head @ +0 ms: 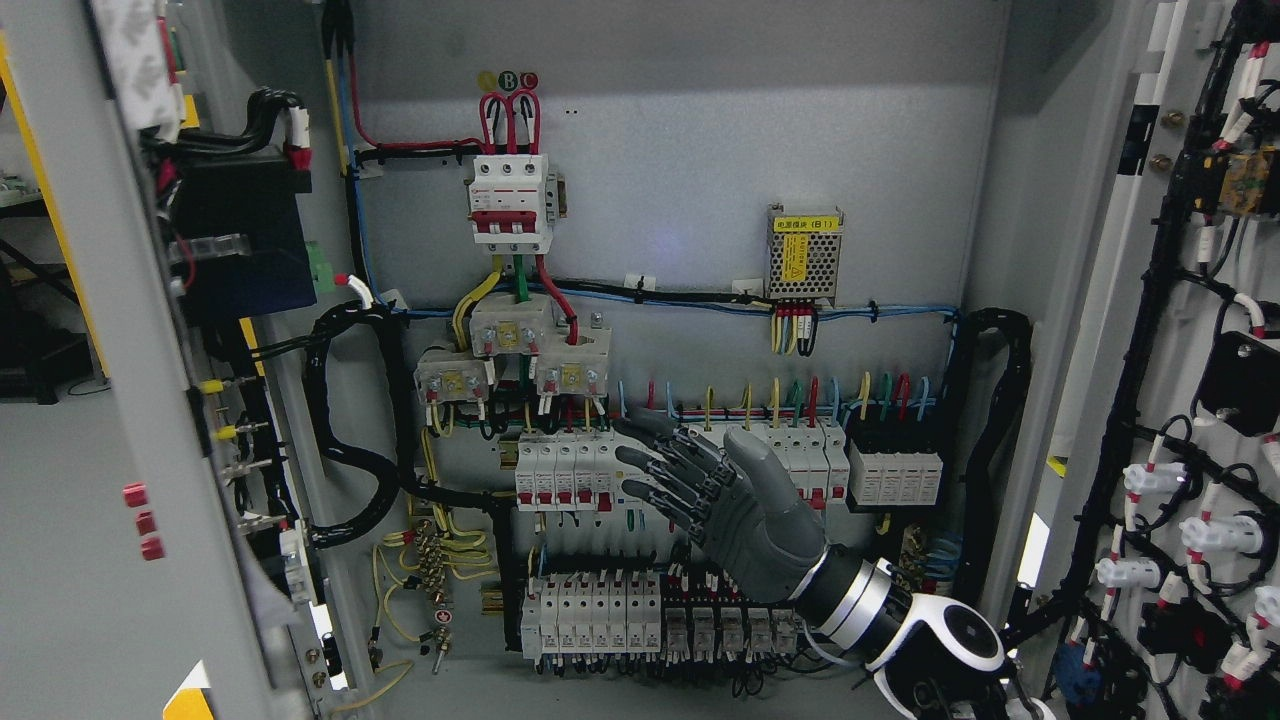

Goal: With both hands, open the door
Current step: 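Pull the indicator-light door open with the right hand, then withdraw the right hand down out of the cabinet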

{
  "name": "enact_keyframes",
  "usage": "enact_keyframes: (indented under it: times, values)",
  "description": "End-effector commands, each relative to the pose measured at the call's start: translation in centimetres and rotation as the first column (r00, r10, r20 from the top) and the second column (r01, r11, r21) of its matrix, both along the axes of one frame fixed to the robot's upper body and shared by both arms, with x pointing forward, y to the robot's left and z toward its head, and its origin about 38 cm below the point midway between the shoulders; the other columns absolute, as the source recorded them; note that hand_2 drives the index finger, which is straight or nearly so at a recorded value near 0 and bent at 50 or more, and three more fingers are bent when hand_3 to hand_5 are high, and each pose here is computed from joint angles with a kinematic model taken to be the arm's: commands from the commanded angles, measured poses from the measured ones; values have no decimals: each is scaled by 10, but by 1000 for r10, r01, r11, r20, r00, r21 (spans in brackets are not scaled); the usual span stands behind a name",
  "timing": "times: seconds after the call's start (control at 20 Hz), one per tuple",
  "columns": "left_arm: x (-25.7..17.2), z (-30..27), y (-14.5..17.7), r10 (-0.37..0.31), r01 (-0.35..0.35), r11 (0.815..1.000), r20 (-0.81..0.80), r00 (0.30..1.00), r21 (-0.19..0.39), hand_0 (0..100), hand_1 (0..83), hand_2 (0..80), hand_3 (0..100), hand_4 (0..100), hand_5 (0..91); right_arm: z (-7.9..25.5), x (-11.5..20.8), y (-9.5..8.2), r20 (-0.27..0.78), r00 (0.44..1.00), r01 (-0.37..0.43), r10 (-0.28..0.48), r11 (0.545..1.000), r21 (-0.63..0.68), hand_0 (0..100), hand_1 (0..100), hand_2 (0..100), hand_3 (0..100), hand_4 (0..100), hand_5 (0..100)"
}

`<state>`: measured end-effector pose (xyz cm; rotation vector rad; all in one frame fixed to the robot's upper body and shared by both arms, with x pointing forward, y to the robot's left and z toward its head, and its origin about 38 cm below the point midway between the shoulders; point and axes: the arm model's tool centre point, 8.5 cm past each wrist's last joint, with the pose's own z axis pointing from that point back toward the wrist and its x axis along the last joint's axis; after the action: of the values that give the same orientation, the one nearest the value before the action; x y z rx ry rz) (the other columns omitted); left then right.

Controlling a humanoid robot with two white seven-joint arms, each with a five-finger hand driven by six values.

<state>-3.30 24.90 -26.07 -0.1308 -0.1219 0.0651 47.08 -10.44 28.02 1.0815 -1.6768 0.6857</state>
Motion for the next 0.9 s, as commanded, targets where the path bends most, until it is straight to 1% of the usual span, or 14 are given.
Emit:
enact_keyframes:
  times: [0.0, 0.25, 0.55, 0.75, 0.85]
  values:
    - [0, 1, 14, -3, 3, 1000, 0, 1000, 21, 363, 223, 0, 0, 0, 0, -16, -51, 43, 44, 983, -171, 177, 977, -127, 215, 107, 0, 0, 0, 0]
    - [0, 1, 13, -3, 3, 1000, 0, 1000, 20, 364, 224, 0, 0, 0, 0, -48, -82, 80, -17, 959, -281, 284, 939, -196, 214, 106, 0, 0, 0, 0]
    - [0, 1, 13, -3, 3, 1000, 0, 1000, 20, 364, 223, 0, 0, 0, 0, -62, -112, 113, -34, 919, -389, 392, 891, -234, 215, 104, 0, 0, 0, 0]
    - [0, 1, 13, -3, 3, 1000, 0, 1000, 20, 365, 223, 0, 0, 0, 0, -67, -128, 131, -42, 895, -440, 444, 866, -236, 215, 104, 0, 0, 0, 0]
    - [0, 1, 13, -3, 3, 1000, 0, 1000, 20, 365, 222, 0, 0, 0, 0, -72, -134, 139, -57, 893, -448, 447, 863, -234, 215, 104, 0, 0, 0, 0]
